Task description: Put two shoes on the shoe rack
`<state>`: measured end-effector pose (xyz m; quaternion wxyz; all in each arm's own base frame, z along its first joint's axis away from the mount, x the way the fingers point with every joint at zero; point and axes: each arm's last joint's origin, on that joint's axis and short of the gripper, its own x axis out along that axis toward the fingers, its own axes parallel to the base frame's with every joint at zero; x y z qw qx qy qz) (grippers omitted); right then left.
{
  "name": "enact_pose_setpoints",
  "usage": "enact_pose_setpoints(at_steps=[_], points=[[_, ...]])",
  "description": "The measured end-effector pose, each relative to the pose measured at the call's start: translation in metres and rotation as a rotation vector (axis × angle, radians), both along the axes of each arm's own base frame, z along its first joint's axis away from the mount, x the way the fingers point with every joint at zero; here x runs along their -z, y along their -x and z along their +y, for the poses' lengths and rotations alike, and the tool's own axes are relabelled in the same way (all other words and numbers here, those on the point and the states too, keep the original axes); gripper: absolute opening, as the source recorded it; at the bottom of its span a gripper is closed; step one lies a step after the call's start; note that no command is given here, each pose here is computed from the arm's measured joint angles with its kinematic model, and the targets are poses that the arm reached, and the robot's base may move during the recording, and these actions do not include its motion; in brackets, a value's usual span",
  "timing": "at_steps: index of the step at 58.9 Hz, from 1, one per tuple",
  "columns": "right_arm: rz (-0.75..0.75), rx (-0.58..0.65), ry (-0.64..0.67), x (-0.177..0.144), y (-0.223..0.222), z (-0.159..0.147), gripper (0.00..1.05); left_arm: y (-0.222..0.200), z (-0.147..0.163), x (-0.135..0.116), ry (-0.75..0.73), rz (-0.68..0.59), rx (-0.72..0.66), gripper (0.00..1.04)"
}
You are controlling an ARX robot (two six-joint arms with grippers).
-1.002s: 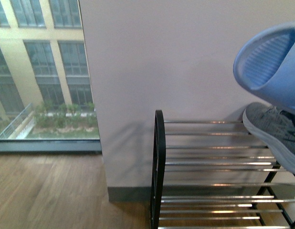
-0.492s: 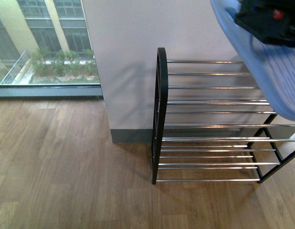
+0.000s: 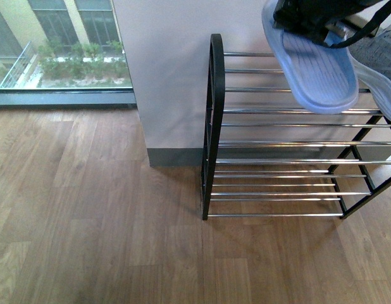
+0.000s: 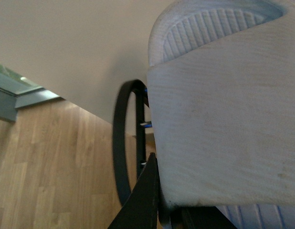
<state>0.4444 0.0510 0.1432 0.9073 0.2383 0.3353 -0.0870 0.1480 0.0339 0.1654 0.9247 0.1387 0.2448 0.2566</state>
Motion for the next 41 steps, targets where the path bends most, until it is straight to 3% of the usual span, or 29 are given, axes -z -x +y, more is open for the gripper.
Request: enact_pose_setpoints(at_steps=[14, 41], points=[[0.045, 0.112, -0.03, 0.013, -0.018, -0.016, 0.02, 0.0, 0.0, 0.0, 0.0, 0.0, 0.0, 0.02], [0.068, 0.162, 0.025, 0.042, -0.051, -0.057, 0.02, 0.0, 0.0, 0.0, 0.0, 0.0, 0.0, 0.02]])
